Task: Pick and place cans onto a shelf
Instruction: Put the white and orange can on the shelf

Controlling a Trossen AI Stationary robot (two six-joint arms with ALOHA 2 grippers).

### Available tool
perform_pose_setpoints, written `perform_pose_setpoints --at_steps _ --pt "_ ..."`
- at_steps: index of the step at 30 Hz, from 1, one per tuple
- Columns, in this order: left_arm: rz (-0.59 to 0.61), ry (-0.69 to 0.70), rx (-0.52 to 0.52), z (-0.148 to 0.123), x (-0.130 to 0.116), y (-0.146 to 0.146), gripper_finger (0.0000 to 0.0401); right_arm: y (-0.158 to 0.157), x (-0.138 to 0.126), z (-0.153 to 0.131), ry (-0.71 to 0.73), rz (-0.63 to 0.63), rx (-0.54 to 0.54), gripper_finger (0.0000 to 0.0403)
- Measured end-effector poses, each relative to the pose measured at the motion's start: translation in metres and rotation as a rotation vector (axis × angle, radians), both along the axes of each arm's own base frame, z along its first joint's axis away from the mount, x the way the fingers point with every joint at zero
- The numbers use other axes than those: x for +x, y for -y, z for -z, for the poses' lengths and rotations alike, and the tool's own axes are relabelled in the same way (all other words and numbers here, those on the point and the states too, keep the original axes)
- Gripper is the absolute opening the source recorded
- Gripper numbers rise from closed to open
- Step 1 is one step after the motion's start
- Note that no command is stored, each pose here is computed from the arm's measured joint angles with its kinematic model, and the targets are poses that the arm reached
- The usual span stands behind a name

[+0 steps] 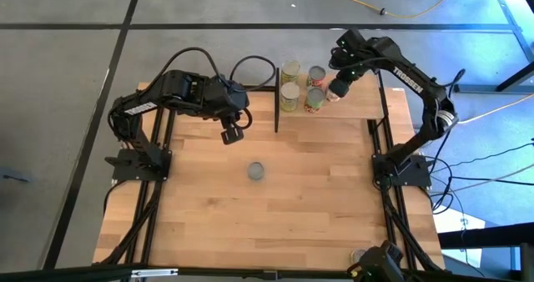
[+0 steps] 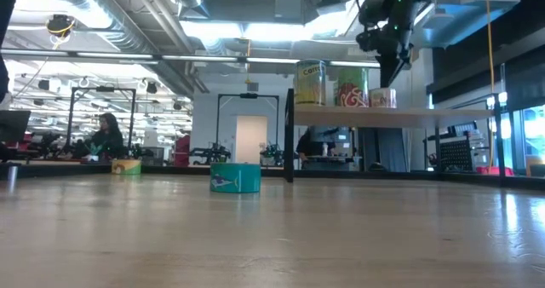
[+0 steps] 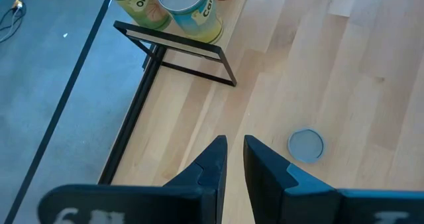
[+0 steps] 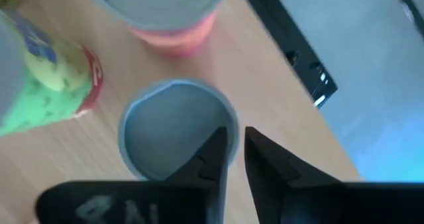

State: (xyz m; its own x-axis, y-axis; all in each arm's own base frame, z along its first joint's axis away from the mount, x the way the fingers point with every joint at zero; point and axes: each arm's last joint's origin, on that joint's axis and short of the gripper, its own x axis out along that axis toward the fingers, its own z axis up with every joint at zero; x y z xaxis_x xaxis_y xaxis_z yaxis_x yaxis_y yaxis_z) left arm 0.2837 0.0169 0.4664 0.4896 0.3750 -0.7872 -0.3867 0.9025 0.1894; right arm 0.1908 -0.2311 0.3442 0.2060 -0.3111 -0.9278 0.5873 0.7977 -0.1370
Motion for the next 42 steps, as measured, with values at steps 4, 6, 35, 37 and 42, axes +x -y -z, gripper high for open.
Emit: perform_pose_setpoints --at_steps 4,6,35,37,42 --pt "0.000 0.000 0.000 0.000 0.000 0.000 0.0045 -0.005 -0.004 -0.016 0.034 0.000 -0.036 0.0050" --pt "0.000 0.000 0.000 0.000 0.000 0.000 0.0045 -0.012 -0.008 -0.024 0.065 -0.019 -0.006 0.0050" --pt "-0.031 0.009 -0.010 0.000 0.000 -0.003 0.0045 -0.031 0.005 0.021 0.016 -0.232 0.120 0.0002" --pt "-0.032 0.009 -0.011 0.000 0.000 -0.004 0.0045 -0.030 0.005 0.024 0.008 -0.228 0.114 0.0002" --pt "-0.044 0.010 -0.010 0.000 0.000 -0.006 0.0045 -0.027 0.007 0.028 0.012 -0.224 0.083 0.0001"
